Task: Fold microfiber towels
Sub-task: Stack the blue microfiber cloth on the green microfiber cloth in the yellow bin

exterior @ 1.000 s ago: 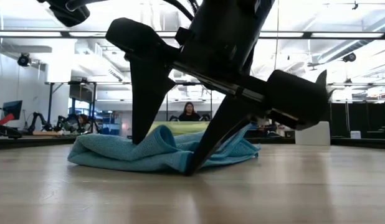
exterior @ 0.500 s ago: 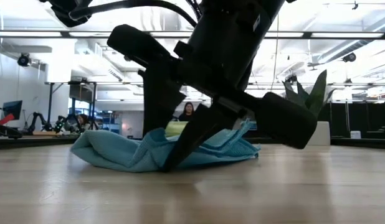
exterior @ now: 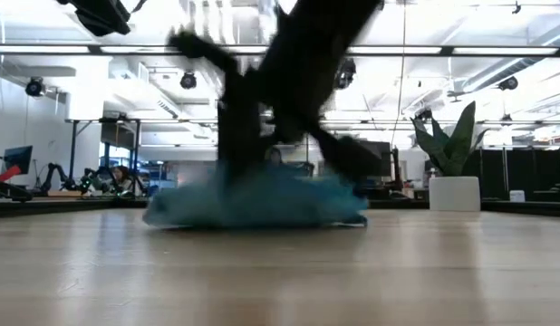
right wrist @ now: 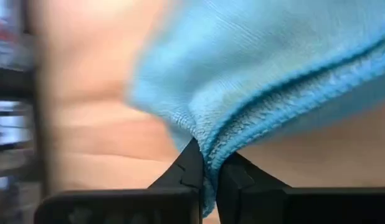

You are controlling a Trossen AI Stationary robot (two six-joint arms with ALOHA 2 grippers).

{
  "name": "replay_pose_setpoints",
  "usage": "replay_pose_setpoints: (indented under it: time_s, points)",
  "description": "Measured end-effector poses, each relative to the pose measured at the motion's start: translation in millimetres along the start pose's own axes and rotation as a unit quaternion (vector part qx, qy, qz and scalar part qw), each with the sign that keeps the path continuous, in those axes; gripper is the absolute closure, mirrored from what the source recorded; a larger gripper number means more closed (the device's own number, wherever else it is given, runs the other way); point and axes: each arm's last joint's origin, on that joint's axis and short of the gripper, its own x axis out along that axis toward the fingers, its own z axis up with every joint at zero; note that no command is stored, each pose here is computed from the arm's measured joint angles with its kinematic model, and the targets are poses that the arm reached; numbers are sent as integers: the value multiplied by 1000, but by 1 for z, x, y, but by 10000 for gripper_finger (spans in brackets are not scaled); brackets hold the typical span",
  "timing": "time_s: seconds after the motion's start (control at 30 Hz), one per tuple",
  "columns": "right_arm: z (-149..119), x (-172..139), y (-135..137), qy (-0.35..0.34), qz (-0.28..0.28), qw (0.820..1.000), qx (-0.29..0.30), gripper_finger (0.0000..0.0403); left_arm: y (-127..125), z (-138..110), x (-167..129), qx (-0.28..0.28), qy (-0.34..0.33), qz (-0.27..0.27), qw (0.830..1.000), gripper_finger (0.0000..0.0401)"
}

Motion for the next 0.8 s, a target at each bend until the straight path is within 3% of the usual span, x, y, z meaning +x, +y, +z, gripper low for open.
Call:
replay_pose_setpoints:
  time_s: [0.1, 0.23, 0.43, 0.57, 0.67, 0.8]
  points:
    - [17, -33, 29, -6, 55, 998, -9, 393, 3, 3, -7, 15, -25, 41, 999, 349]
    - [49, -64, 55, -23, 91, 993, -71, 393, 7, 10, -18, 60, -63, 92, 992, 349]
    - [129, -109, 90, -77, 113, 986, -92, 394, 8, 19, -28, 81, -106, 113, 985, 349]
    - [177, -123, 104, -105, 128, 981, -106, 394, 10, 21, -34, 79, -116, 124, 982, 349]
    - [212, -129, 110, -115, 128, 982, -84, 394, 11, 20, -36, 82, -122, 141, 979, 349]
    - [240, -121, 113, -90, 123, 984, -92, 394, 12, 24, -35, 108, -131, 181, 969, 349]
